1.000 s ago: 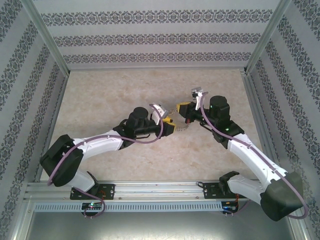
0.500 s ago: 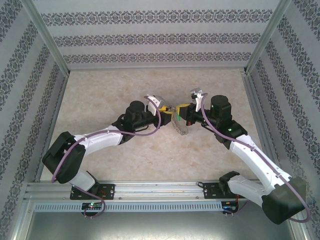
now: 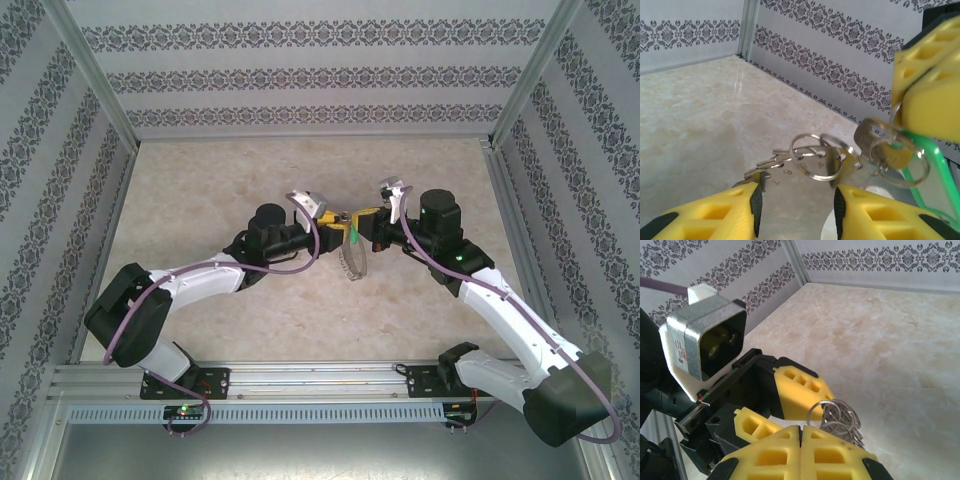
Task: Put the keys on the keyring
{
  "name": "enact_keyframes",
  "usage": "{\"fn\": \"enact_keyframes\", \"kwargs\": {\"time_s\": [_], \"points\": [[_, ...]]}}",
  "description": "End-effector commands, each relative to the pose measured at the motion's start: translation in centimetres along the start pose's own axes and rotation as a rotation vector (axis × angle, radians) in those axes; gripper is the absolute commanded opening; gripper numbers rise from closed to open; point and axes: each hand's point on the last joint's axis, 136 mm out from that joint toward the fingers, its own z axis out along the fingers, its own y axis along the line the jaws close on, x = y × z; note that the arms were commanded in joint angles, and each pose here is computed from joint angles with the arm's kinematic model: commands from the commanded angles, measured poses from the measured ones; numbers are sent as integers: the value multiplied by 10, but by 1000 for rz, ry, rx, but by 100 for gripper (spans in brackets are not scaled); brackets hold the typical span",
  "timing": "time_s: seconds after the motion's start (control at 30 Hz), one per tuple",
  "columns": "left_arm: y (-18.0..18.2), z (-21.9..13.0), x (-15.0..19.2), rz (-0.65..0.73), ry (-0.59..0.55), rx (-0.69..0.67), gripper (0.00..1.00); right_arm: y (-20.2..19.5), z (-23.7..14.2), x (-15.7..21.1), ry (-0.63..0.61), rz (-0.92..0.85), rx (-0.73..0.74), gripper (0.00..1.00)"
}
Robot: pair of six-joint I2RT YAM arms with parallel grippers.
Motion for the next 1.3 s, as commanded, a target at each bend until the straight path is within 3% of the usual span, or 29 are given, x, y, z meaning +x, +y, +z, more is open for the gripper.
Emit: {"fn": "enact_keyframes", "kwargs": {"time_s": [0.0, 0.33, 0.7, 0.9, 1.27], "points": [[-1, -11, -19, 3, -99, -7, 44, 3, -8, -19, -63, -39, 0, 0], [-11, -14, -21, -8, -139, 55, 44, 4, -20, -23, -90, -30, -82, 0], [-31, -12, -25, -12, -189, 193, 40, -1, -19, -24, -94, -12, -63, 0], [-27, -20, -24, -30, -227, 152, 36, -3, -19, -25, -98, -9, -50, 0], [-34, -34, -27, 68, -251, -11, 37, -8, -19, -26, -114, 15, -28, 0]]}}
